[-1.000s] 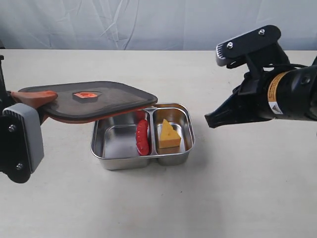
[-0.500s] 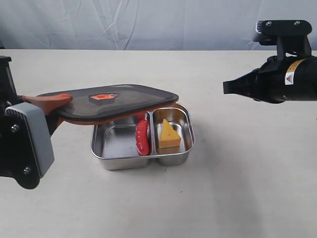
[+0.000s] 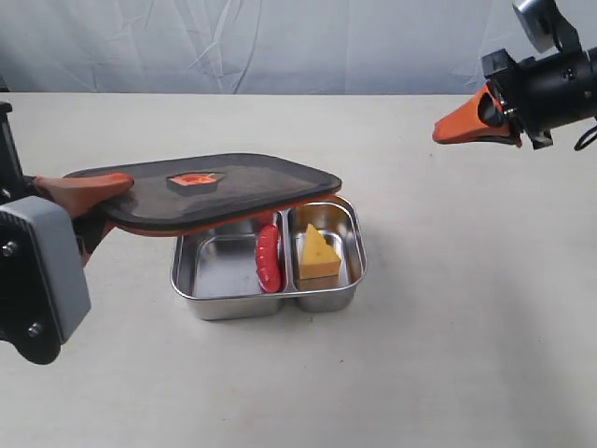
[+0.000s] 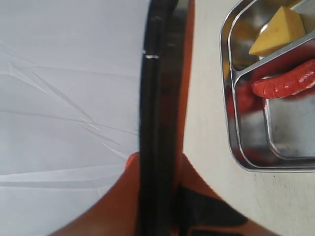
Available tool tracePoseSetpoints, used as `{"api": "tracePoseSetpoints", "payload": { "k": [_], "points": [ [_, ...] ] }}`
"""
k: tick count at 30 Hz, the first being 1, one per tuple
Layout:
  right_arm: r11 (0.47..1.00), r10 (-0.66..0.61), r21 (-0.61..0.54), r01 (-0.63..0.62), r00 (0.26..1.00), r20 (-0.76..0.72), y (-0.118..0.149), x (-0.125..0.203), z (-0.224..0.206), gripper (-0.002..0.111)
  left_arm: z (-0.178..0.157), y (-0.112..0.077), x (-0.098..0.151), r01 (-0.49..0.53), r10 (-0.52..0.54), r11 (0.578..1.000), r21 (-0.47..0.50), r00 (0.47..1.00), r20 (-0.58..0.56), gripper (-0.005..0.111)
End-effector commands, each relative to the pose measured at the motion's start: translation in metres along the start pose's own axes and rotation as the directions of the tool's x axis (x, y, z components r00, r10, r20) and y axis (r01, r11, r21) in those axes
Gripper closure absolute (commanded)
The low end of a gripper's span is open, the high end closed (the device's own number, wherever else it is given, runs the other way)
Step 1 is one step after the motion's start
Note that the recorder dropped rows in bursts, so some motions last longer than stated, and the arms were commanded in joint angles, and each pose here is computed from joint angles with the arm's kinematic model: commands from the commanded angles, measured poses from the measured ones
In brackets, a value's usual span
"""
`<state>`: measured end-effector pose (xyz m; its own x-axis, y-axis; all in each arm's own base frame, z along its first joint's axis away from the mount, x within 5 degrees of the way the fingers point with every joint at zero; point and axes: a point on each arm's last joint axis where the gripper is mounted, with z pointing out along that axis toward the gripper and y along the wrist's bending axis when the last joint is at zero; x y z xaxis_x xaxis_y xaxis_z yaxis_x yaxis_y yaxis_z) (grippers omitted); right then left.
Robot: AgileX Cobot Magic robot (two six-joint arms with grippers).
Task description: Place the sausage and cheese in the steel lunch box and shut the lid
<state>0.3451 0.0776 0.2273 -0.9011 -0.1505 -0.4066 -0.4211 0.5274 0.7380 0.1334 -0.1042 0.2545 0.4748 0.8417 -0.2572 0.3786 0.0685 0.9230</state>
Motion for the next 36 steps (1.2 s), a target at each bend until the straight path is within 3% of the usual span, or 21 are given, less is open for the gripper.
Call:
{"api": "tracePoseSetpoints", "payload": {
  "k": [1,7,12,15,19,24,31,36],
  "points": [
    [0.996,0.074,-0.043,-0.076,0.996,-0.040,-0.033,0.005,0.016,0.109,-0.013,0.006,-0.003,-0.013,0.015,0.999,-0.044,0.999,0.041,0.106],
    [0.975,0.174,-0.145,-0.167,0.984,0.035,-0.038,-0.003,0.032,0.109,-0.018,0.003,-0.008,-0.105,0.106,0.994,-0.011,0.989,0.099,0.106],
    [0.962,0.250,-0.090,-0.259,0.963,-0.102,-0.031,0.008,0.050,0.109,-0.019,-0.003,-0.010,-0.286,0.280,0.958,0.027,0.949,0.142,0.106],
    [0.955,0.283,-0.032,-0.296,0.937,-0.203,-0.021,0.016,0.065,0.109,-0.019,0.002,-0.011,-0.342,0.340,0.940,-0.008,0.931,0.135,0.106],
    [0.961,0.256,-0.045,-0.273,0.939,-0.232,0.003,0.016,0.075,0.109,-0.017,0.027,-0.016,-0.329,0.340,0.937,-0.115,0.936,0.095,0.106],
    [0.986,0.153,-0.037,-0.162,0.971,-0.183,0.036,0.010,0.049,0.109,-0.015,0.023,-0.017,-0.320,0.326,0.945,-0.073,0.938,0.116,0.106],
    [0.999,0.035,0.035,-0.027,0.966,-0.257,0.027,0.018,0.046,0.109,-0.015,0.015,-0.014,-0.275,0.279,0.960,-0.048,0.954,0.112,0.106],
    [0.991,0.122,-0.028,-0.129,0.976,-0.183,0.035,0.010,0.047,0.109,-0.015,0.016,-0.014,-0.261,0.265,0.964,-0.054,0.958,0.108,0.106]
  ]
}}
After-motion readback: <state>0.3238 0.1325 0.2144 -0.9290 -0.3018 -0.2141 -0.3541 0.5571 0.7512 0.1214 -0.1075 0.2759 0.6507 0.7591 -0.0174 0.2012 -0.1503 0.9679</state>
